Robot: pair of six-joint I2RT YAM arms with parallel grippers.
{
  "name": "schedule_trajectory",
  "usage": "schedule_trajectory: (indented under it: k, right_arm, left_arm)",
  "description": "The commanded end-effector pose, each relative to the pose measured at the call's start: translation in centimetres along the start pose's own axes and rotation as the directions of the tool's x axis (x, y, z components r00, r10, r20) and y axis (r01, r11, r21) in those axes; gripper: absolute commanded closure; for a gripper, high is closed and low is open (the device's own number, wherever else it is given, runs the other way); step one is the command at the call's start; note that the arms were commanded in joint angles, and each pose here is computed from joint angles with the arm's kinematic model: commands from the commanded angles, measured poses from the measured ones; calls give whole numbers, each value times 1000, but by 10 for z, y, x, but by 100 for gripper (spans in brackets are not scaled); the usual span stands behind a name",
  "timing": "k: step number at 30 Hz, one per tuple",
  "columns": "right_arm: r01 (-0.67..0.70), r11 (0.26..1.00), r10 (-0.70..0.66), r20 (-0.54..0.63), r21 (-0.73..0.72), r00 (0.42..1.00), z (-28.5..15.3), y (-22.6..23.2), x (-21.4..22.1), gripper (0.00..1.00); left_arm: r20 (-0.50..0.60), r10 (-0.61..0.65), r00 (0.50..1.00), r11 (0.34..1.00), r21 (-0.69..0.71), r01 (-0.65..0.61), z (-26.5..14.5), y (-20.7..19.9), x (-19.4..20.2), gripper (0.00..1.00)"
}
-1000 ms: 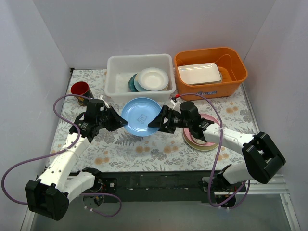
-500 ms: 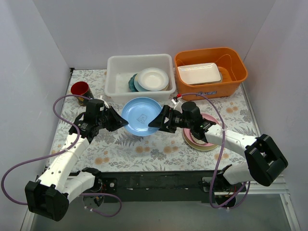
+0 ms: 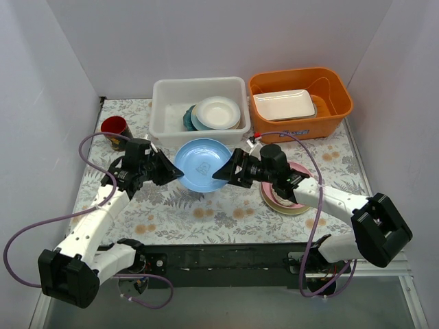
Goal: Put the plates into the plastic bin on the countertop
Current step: Place the plate in the plastic bin.
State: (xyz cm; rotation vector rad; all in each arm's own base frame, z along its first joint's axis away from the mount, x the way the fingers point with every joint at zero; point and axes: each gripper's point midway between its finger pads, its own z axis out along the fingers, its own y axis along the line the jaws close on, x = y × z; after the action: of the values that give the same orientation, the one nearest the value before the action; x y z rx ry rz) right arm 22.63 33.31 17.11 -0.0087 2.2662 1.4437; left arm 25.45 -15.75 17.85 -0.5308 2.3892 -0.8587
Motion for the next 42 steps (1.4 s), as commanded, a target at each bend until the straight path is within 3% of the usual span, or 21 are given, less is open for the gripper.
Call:
schedule_trajectory:
  k: [1,8,25,42]
  right_arm:
    - [35,999,-34,59,-17,998,-7,6,-12,2]
    - [33,999,-31,73,-35,997,-9,6,-14,2]
    - [37,998,-33,90,-43,995,-15,4,-28,2]
    - [2,1000,-1,63,-22,998,-16,-21,-28,2]
  left_arm:
    - [42,39,998,997,69,-42,-6,-28,-19,100]
    - [56,55,997,997,57,-59,2,-39,-35,100]
    - [34,119,992,993,1,-119,73,-65,-91,100]
    - [78,131,988,991,-20,-129,157,-108,-186,100]
